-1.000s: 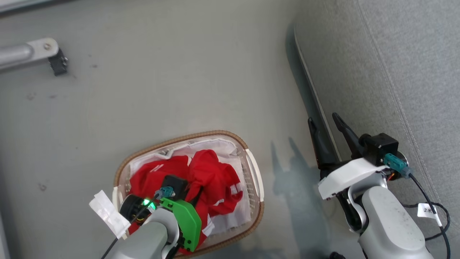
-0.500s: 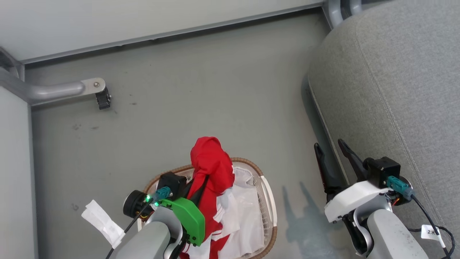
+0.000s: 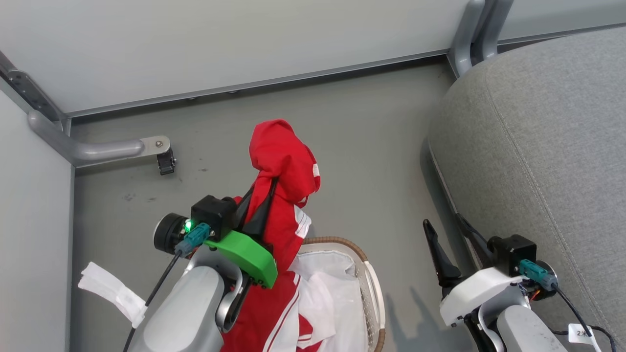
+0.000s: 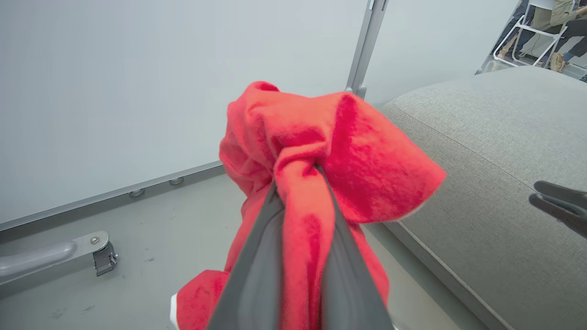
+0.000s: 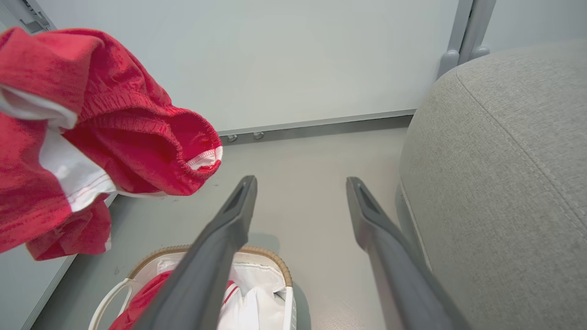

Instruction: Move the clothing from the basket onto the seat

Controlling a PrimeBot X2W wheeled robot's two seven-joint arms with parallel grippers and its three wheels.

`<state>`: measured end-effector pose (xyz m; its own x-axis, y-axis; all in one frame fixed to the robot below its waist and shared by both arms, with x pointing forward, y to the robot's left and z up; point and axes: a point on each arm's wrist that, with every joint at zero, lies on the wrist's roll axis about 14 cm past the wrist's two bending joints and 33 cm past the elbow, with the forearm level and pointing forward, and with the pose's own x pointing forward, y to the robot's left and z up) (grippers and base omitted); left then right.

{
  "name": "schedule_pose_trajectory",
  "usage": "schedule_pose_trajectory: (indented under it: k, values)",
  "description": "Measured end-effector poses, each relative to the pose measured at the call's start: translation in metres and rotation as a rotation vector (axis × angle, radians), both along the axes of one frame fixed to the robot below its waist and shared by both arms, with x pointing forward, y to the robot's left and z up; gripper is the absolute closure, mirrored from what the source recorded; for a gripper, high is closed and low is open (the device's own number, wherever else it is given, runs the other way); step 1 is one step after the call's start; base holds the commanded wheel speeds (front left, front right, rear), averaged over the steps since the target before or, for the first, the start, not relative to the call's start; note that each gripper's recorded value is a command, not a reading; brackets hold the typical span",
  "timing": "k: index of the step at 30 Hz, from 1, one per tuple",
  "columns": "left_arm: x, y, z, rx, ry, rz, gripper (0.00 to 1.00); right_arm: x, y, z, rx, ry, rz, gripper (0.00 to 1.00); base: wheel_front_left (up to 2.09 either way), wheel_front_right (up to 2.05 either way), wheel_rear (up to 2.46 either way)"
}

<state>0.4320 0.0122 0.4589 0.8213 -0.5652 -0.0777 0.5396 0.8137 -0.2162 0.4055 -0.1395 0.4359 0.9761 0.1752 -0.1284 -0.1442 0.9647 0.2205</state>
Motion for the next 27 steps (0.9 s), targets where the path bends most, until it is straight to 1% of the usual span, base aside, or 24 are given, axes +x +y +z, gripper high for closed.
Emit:
schedule_pose_trajectory:
  k: [8, 12, 13, 17, 20, 27]
  values:
    - [0.009, 0.001, 0.055, -0.044, -0.164, 0.018, 1.00, -0.014, 0.012, -0.006, -0.009, 0.024, 0.044, 0.00, 0.00, 0.00, 0.00]
    - [0.009, 0.000, 0.072, -0.062, -0.212, 0.019, 1.00, -0.022, 0.024, -0.009, -0.013, 0.031, 0.086, 0.00, 0.00, 0.00, 0.00]
    - [0.008, 0.000, 0.074, -0.060, -0.219, 0.018, 1.00, -0.024, 0.030, -0.009, -0.016, 0.032, 0.108, 0.00, 0.00, 0.00, 0.00]
    - [0.006, -0.001, 0.078, -0.062, -0.227, 0.016, 1.00, -0.041, 0.074, -0.013, -0.034, 0.042, 0.265, 0.00, 0.00, 0.00, 0.00]
    - [0.003, -0.002, 0.077, -0.065, -0.223, 0.015, 1.00, -0.044, 0.102, -0.002, -0.020, 0.009, 0.353, 0.00, 0.00, 0.00, 0.00]
    - [-0.002, -0.004, 0.076, -0.067, -0.217, 0.011, 1.00, -0.025, 0.149, 0.054, -0.022, -0.170, 0.510, 0.00, 0.00, 0.00, 0.00]
